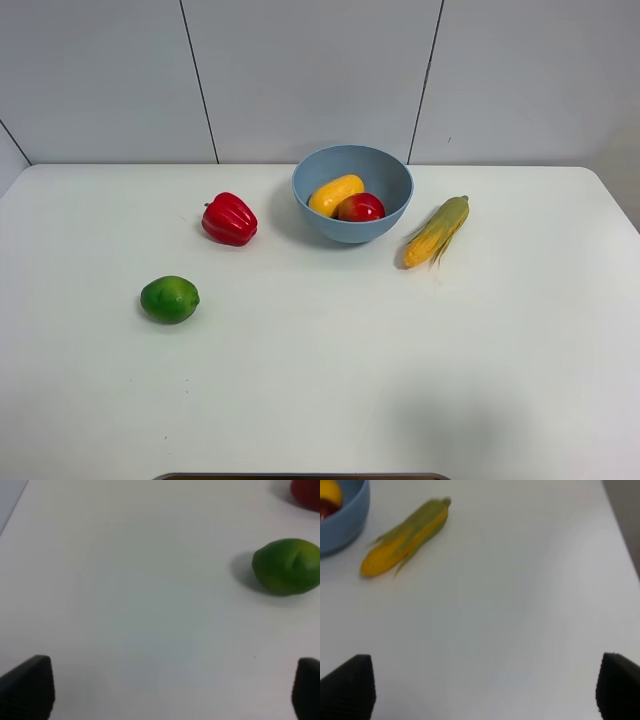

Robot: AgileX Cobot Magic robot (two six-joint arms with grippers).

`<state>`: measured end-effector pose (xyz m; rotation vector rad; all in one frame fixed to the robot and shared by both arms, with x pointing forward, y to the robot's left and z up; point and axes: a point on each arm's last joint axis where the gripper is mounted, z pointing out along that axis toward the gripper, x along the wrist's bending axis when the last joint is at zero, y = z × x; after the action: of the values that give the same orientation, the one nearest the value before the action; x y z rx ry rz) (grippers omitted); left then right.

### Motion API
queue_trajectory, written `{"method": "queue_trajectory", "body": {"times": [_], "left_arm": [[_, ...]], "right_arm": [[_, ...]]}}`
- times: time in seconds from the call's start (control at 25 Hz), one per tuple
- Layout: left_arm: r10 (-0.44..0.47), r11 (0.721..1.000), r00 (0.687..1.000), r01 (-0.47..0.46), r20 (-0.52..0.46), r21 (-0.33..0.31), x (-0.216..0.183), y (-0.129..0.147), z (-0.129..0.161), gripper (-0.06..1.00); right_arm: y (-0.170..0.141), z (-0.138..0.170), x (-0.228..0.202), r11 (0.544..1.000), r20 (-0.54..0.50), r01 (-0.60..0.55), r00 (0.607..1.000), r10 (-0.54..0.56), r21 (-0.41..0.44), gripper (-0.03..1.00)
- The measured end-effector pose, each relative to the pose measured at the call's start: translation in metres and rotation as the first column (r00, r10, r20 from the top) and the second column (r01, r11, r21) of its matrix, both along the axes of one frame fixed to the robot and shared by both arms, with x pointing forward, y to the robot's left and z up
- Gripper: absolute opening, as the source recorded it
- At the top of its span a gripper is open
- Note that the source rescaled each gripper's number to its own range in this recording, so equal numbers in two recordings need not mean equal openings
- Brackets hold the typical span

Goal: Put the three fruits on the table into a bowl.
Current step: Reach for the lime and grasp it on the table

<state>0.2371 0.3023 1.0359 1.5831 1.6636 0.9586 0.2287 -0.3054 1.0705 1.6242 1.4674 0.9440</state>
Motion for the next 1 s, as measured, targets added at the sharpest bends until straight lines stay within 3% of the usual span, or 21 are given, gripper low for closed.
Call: {"method": "queue_trajectory", "body": {"times": [1.0], "left_arm": [[0.000, 1.000, 1.000, 0.000, 0.000, 0.000, 0.0000, 0.0000, 0.0000, 0.79]], "right_arm": [[0.0007, -0.0044, -0.0045, 1.000, 0.026, 0.013, 1.000, -0.012, -0.027, 0.69]]}}
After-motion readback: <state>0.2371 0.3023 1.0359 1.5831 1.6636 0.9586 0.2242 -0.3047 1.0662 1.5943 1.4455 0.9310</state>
